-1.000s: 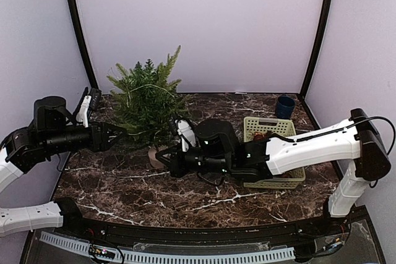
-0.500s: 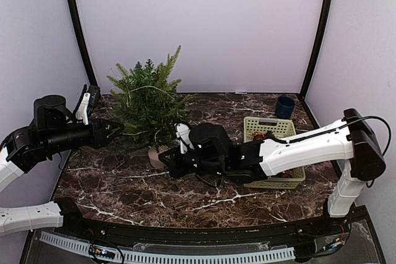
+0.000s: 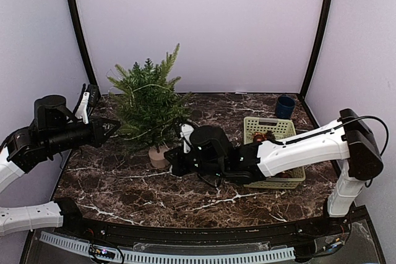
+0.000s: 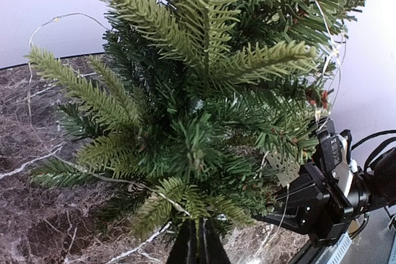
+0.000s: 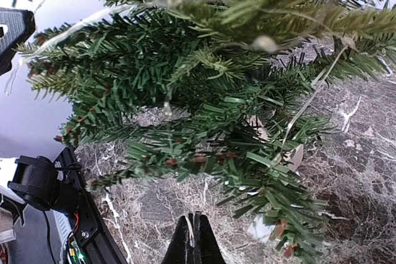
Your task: Decorate the small christmas tree
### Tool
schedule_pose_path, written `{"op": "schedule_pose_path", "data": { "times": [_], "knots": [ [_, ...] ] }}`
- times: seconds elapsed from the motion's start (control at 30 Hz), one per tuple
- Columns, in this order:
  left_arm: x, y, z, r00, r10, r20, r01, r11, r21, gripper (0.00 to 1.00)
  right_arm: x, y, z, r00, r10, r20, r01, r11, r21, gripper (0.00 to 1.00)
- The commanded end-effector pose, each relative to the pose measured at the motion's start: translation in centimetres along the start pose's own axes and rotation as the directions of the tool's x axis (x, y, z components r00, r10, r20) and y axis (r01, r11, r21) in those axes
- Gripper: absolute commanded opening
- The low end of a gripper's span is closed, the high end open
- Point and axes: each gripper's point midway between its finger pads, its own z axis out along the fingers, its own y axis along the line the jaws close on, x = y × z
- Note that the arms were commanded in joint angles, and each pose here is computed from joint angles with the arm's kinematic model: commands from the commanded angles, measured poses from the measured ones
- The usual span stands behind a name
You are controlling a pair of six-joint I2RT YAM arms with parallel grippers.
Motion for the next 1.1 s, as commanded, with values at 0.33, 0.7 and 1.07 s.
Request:
{"op": "schedule_pose_path", "data": {
  "times": [0.33, 0.7, 1.07],
  "knots": [
    [0.3, 0.3, 0.3, 1.0, -0.003, 0.0, 0.002, 1.0, -0.016, 0.0, 1.2, -1.5, 1.8, 1.0, 0.008, 0.016, -0.008, 1.0, -0.001, 0.0],
    [-0.2, 0.5, -0.5, 1.0, -0.007, 0.028, 0.008, 1.0, -0.025, 0.08, 0.3, -0.9, -0.3, 0.999, 0.003, 0.036, -0.001, 0.999, -0.048, 0.18],
    [-0.9, 0.6, -2.0, 0.998, -0.01, 0.058, 0.012, 0.999, -0.032, 0.48, -0.3, -0.5, -3.8, 0.998, -0.012, 0.054, 0.016, 0.998, -0.062, 0.52]
  ]
}}
